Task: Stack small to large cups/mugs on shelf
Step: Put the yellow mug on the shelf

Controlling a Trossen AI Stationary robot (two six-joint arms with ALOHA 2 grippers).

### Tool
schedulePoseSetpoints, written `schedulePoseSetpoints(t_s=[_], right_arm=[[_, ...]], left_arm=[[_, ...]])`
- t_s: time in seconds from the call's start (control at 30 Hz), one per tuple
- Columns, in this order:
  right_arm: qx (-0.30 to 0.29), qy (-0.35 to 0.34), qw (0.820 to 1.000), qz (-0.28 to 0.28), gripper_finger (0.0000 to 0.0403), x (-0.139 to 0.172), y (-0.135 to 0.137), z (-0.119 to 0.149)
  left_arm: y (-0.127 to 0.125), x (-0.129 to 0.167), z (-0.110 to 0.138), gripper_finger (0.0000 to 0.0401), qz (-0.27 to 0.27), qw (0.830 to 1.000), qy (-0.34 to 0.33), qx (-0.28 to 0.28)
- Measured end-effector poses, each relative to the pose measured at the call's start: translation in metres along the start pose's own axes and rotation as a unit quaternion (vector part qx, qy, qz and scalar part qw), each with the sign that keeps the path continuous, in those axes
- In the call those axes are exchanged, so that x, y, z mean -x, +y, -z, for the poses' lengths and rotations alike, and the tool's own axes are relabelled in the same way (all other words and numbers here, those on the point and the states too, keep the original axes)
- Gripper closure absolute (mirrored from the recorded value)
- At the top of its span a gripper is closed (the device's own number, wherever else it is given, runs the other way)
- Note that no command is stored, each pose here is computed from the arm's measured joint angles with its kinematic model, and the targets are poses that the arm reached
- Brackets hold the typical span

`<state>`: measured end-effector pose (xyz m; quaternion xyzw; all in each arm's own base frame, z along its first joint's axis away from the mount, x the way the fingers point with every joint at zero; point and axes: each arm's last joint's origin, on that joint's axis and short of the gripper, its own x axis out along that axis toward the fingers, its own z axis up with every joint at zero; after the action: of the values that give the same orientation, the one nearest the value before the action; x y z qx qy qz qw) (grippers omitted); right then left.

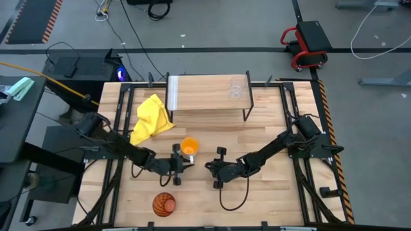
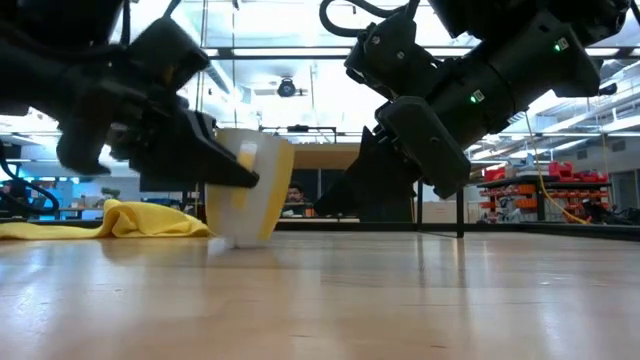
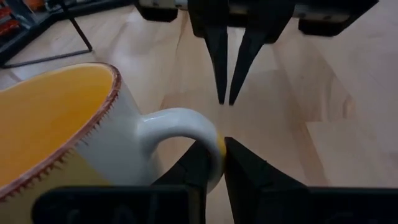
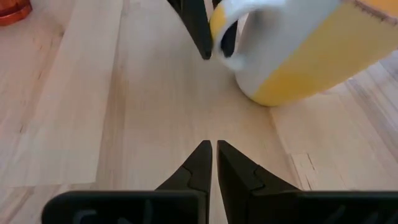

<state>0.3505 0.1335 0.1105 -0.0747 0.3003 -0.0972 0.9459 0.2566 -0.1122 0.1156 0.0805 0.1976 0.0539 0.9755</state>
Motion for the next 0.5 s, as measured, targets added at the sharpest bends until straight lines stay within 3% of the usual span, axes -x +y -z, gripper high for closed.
schedulePoseSetpoints(t_s=[0.5], right_arm=[[0.003, 0.003, 1.000, 0.000, 0.0371, 0.000, 0.000, 0.001]], left_arm=[[0.021, 0.008, -0.037, 0.0359, -0.017, 0.999, -0.020, -0.033]])
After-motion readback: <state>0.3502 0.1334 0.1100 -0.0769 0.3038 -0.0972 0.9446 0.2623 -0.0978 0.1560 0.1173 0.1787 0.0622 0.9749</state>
